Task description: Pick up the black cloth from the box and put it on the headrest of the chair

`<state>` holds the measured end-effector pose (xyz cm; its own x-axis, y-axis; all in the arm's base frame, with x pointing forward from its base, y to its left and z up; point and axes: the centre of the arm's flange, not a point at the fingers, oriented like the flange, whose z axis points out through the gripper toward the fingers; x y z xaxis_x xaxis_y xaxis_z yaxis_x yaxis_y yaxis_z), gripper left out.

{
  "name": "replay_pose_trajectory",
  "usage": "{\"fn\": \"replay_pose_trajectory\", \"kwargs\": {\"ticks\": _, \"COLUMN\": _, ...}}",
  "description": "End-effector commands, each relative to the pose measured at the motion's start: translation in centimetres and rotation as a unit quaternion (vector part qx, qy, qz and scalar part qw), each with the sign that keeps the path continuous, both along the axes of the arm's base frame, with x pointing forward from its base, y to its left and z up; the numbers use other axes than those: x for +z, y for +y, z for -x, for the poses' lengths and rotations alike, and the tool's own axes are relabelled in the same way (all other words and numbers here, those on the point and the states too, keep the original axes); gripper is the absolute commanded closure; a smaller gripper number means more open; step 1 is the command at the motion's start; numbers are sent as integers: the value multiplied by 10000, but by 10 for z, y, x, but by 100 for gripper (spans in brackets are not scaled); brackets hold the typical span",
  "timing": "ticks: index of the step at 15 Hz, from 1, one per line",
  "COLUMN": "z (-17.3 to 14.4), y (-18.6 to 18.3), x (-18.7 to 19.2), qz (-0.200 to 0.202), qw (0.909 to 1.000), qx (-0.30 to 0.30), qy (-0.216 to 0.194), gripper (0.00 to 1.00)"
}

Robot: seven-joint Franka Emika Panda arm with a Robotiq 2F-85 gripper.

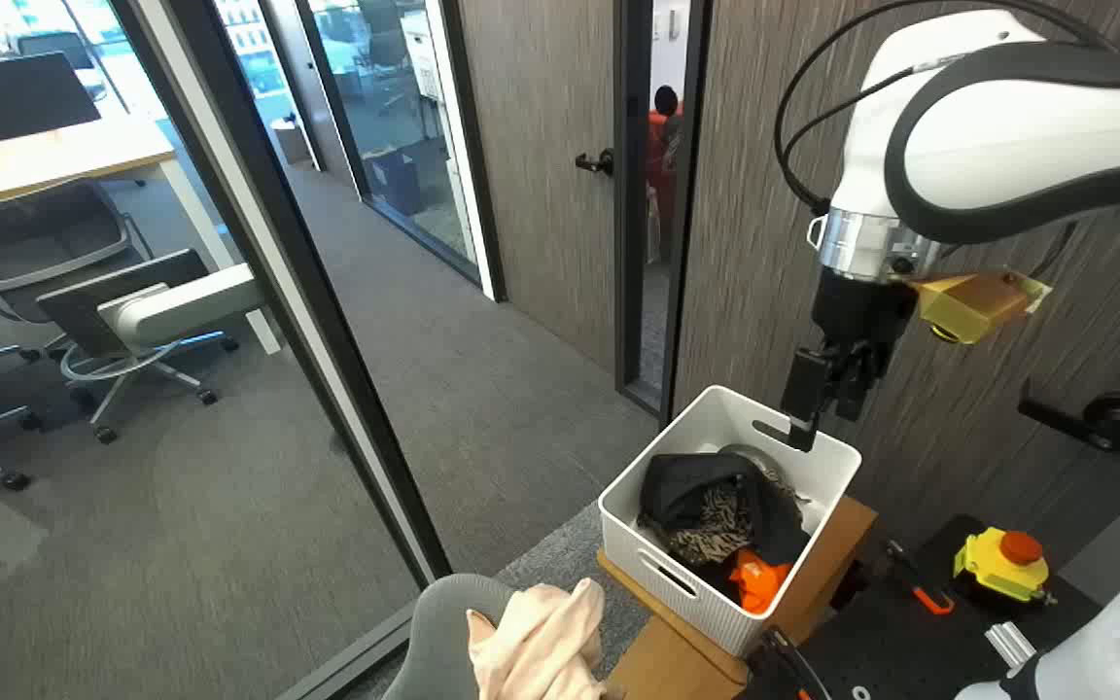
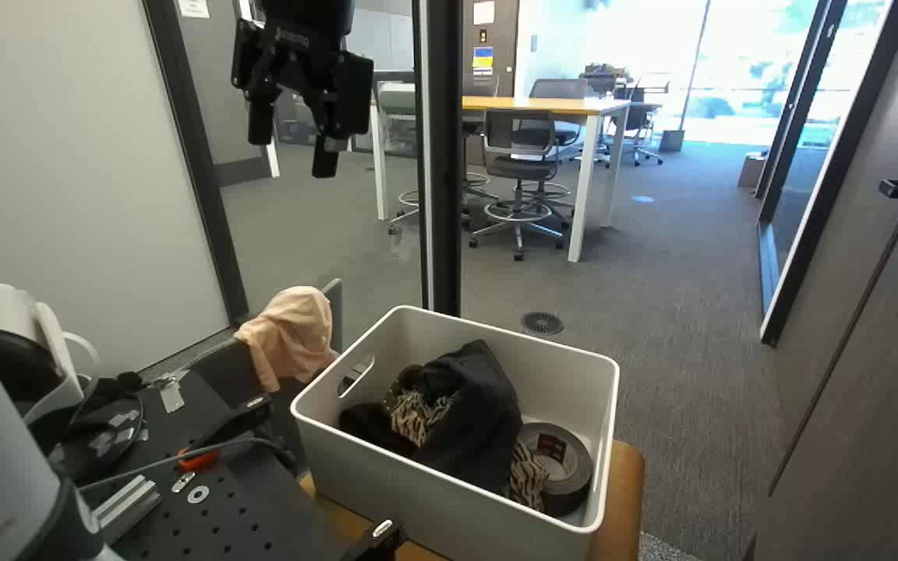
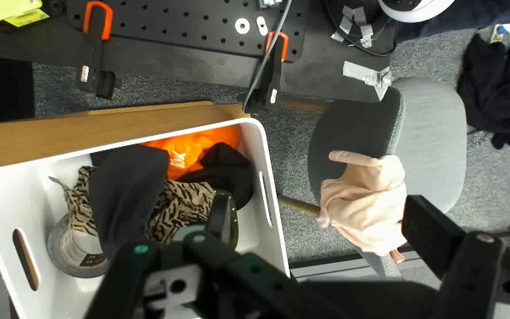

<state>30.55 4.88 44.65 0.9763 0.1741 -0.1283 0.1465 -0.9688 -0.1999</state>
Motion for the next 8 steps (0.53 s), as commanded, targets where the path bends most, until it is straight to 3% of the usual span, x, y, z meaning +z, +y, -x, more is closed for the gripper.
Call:
{"fn": "replay_pose_trajectory", "kwargs": {"ticks": 1, "z": 0, "y": 0, "x": 1, "qz": -2, "qw": 10000, "qx": -1, "qy": -15, "gripper": 0}}
{"fn": "replay_pose_trajectory", "kwargs": {"ticks": 8, "z": -1, "y": 0, "x": 3, "qz": -4, "qw": 10000, "qx": -1, "qy": -38, "gripper": 0}}
